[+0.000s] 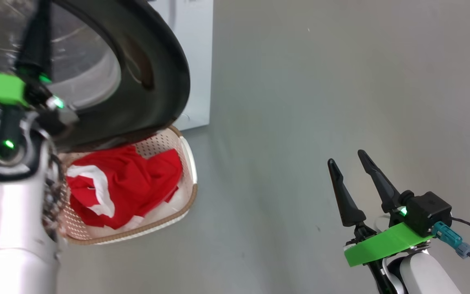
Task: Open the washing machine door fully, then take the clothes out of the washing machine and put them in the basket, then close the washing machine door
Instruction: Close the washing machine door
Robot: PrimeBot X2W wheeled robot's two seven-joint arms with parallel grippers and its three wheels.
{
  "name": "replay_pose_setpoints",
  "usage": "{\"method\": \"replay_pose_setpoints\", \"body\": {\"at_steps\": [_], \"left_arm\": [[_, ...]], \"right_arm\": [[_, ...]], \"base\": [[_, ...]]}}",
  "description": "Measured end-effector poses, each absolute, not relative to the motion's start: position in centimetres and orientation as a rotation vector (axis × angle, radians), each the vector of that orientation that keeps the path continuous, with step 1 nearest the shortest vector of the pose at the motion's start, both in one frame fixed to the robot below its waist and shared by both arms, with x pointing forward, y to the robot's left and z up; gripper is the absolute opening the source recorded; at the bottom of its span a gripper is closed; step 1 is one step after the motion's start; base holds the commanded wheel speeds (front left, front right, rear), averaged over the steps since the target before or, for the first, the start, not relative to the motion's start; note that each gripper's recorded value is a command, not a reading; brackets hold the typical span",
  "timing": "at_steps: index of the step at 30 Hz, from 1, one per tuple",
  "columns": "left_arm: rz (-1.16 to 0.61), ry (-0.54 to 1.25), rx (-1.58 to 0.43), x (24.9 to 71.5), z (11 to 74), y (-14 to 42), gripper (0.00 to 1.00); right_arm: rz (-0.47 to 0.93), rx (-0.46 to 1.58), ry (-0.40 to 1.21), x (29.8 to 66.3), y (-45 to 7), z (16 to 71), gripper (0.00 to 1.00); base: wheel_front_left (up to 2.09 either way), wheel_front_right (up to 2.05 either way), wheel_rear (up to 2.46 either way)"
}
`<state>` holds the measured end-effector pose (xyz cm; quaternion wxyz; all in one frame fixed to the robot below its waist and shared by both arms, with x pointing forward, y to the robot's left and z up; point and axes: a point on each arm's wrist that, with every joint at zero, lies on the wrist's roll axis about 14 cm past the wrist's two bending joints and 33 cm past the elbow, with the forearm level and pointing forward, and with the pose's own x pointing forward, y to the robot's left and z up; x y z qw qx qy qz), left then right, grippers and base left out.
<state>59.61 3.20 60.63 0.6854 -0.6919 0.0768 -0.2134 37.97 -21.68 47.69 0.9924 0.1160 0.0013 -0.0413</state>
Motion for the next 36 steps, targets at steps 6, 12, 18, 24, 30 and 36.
{"method": "replay_pose_setpoints", "body": {"at_steps": [6,12,18,24,30,36], "left_arm": [[-0.488,0.24,-1.568,56.4,58.7,3.0,1.0],[-0.46,0.214,-1.516,52.3,57.7,5.4,1.0],[-0.392,0.106,-1.344,47.8,57.3,8.8,1.0],[-0.287,-0.018,-1.09,43.6,56.6,12.8,1.0],[-0.216,-0.129,-0.812,39.7,56.0,15.8,1.0],[-0.196,-0.153,-0.525,37.0,54.9,17.3,1.0]], "right_arm": [[-0.056,0.241,-0.024,38.0,-20.9,48.6,1.0],[-0.021,0.256,-0.045,37.3,-19.7,49.4,1.0],[0.006,0.268,-0.058,36.0,-18.7,49.9,1.0],[0.044,0.276,-0.091,35.6,-17.6,51.0,1.0],[0.07,0.276,-0.136,35.6,-17.0,52.5,1.0],[0.082,0.28,-0.139,35.0,-16.5,52.6,1.0]], "base": [[0.0,0.0,0.0],[0.0,0.0,0.0],[0.0,0.0,0.0],[0.0,0.0,0.0],[0.0,0.0,0.0],[0.0,0.0,0.0]]}}
